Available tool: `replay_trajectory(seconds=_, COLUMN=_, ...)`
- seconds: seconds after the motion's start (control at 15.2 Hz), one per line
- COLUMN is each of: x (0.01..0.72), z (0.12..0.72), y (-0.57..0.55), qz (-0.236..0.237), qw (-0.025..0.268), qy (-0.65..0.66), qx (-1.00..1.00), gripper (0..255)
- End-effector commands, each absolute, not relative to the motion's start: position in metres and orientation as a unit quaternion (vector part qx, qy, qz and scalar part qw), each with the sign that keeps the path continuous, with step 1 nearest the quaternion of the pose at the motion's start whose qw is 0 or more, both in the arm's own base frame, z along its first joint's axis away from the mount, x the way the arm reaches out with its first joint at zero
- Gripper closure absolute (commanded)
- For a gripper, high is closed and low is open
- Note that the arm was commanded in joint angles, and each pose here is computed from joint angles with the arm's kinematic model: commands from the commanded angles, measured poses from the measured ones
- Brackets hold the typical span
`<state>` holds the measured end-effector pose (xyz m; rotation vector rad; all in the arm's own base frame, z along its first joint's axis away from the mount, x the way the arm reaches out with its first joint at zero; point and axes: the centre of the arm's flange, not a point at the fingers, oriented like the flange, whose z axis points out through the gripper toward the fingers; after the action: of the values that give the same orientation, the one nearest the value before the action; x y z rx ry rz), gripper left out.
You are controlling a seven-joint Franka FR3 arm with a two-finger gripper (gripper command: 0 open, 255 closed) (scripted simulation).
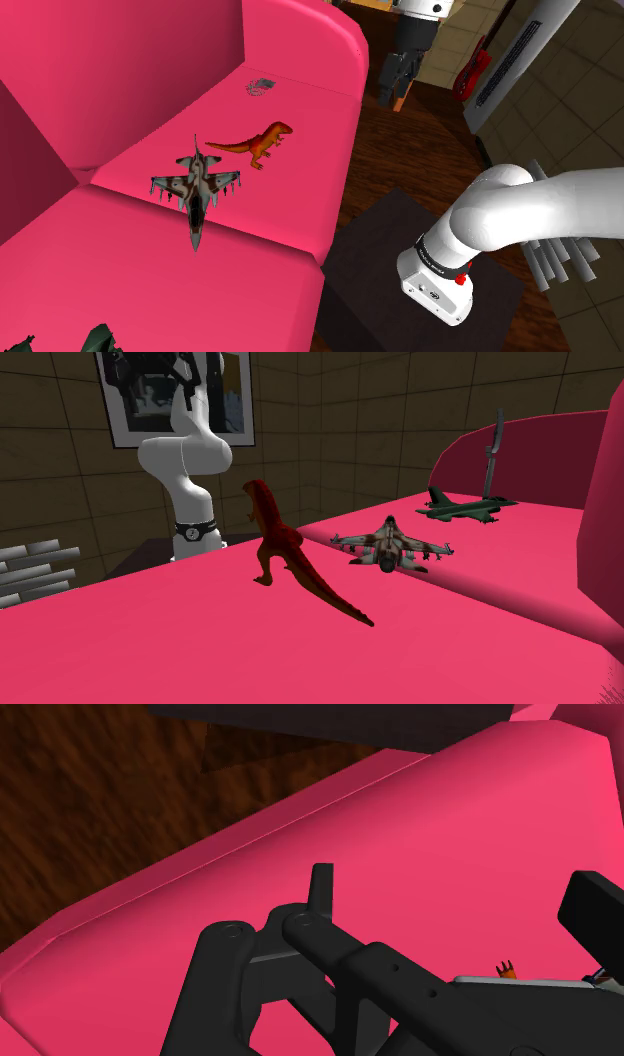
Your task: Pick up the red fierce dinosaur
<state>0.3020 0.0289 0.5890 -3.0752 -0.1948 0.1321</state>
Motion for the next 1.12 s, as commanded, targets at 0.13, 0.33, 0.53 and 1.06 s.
replay_trajectory(seconds=0.13, x=0.321, z=0.580, y=0.049, qz=0.051, qw=0.023, qy=-0.052, qx=-0.997, gripper=0)
replay_trajectory(seconds=0.33, x=0.349, z=0.565, y=0.079, qz=0.064, qw=0.015, qy=-0.036, qx=-0.997, gripper=0)
replay_trajectory(seconds=0.53, x=0.378, z=0.548, y=0.107, qz=0.077, qw=0.006, qy=-0.020, qx=-0.997, gripper=0)
replay_trajectory(seconds=1.06, x=0.458, z=0.499, y=0.177, qz=0.111, qw=-0.016, qy=0.023, qx=-0.993, gripper=0)
